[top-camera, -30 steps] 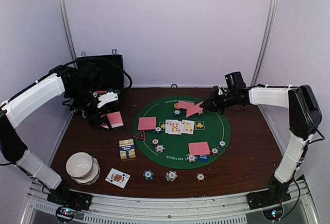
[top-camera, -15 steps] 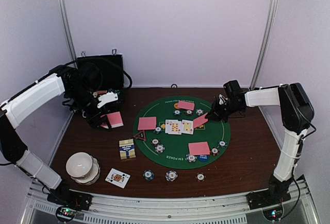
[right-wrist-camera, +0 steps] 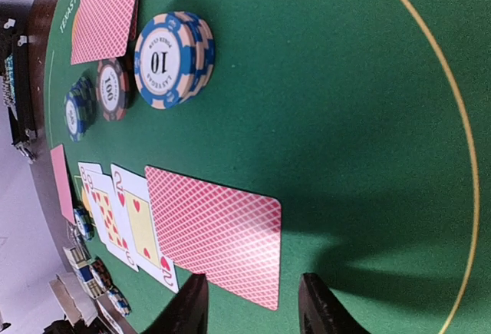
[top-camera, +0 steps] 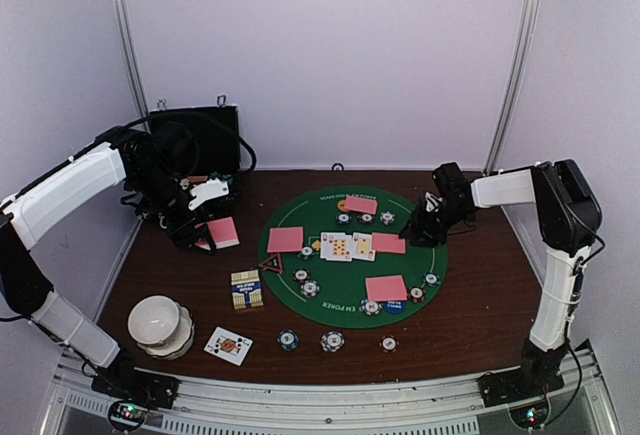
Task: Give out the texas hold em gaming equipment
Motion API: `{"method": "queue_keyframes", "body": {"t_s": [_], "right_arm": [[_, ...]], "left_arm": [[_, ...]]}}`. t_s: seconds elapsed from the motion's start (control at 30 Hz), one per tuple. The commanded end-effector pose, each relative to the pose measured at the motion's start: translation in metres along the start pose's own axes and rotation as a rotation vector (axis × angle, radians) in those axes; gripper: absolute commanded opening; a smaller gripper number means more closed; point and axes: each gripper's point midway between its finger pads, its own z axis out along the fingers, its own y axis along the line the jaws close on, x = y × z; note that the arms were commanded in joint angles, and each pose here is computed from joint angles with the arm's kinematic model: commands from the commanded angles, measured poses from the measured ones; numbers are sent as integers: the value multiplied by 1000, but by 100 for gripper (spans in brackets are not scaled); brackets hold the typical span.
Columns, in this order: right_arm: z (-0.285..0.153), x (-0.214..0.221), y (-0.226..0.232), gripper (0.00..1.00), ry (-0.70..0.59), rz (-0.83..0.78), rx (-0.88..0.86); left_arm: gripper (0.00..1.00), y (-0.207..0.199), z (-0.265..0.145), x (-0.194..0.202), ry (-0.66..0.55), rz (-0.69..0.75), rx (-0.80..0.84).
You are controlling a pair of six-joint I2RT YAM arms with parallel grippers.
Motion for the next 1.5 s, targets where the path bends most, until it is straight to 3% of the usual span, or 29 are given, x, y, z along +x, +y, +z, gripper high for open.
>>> {"method": "queue_keyframes", "body": {"t_s": [0.0,0.13,0.23,0.37,0.47,0.57,0.77,0.97,1.47], "right_arm": [[-33,-18,15,48,-96,-32,20],[-61,-18,52,66,-175,-28,-48],[-80,-9,94,74,-234,-8,-128],[-109,6,160,79,-319,160,-380],[-125,21,214,80,-368,152,-522],[-109,47,250,84,-286,104,-498],[-65,100,318,86,-110,36,-736],[-40,153,371,85,77,-79,-849],[-10,210,394,75,274,-148,-863]], "left_arm": [[0,2,-12,-12,-54,22,-18],[0,2,-12,-12,-55,22,-16],[0,2,-11,-13,-56,22,-11],[0,1,-10,-13,-56,17,-5],[0,1,-9,-14,-59,17,0],[0,0,-9,-16,-65,19,9],[0,-4,-8,-22,-87,16,39],[0,-4,-9,-25,-94,24,37],[0,-3,-6,-31,-100,42,45]]}}
